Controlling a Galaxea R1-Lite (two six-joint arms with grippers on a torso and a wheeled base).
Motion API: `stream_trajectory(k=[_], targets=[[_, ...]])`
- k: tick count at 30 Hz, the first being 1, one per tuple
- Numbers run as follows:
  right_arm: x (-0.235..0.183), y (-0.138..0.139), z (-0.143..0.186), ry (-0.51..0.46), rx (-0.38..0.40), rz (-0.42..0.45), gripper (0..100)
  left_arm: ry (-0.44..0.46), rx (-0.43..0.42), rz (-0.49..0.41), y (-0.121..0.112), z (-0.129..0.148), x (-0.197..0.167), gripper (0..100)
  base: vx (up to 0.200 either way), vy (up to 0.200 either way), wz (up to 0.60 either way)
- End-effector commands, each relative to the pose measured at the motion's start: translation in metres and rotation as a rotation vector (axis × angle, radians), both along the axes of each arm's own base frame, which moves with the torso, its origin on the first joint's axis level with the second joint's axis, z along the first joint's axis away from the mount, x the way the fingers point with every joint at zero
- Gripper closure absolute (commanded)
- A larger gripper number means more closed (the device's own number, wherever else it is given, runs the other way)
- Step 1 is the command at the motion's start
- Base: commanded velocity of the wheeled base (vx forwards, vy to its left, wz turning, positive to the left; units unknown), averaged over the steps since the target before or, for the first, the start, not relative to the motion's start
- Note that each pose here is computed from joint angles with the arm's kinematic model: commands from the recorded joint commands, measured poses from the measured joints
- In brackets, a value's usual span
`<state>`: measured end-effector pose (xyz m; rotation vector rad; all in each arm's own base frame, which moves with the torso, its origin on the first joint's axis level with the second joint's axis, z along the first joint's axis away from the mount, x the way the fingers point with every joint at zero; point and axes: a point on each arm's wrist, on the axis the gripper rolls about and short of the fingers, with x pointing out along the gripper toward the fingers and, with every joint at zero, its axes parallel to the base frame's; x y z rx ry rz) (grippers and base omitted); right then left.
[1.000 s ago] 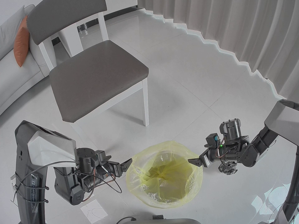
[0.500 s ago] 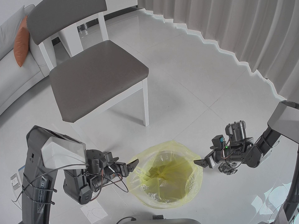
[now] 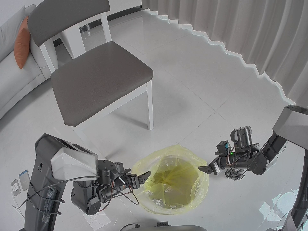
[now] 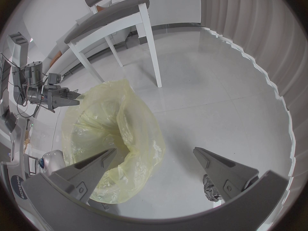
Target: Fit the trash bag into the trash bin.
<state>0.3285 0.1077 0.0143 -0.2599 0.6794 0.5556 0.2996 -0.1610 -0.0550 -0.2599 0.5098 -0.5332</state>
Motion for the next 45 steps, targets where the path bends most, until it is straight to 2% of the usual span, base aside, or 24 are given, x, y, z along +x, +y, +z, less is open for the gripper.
stream_trajectory(k=[1,15,16,26,34,45], targets=[[-0.001,0.0,-0.003,0.008,-0.005,0.005,0,-0.011,-0.009,-0.013,-0.003,-0.001,0.0,100,0.0,0.0,0.0],[0.004,0.006,-0.009,-0.015,-0.001,0.015,0,-0.009,-0.001,-0.008,-0.004,-0.002,-0.002,100,0.0,0.0,0.0],[0.005,0.006,-0.01,-0.02,0.001,0.017,100,-0.011,-0.001,-0.008,-0.004,-0.002,-0.001,100,0.0,0.0,0.0],[0.006,0.007,-0.019,-0.005,-0.002,0.015,100,-0.01,0.004,-0.007,-0.004,-0.003,-0.001,100,0.0,0.0,0.0],[0.018,0.011,-0.032,0.0,-0.005,0.016,100,-0.021,0.041,0.04,0.0,-0.017,0.008,100,0.0,0.0,0.0],[0.038,0.012,-0.054,0.012,-0.007,0.005,100,0.003,0.081,0.083,-0.01,-0.026,0.028,100,0.0,0.0,0.0]])
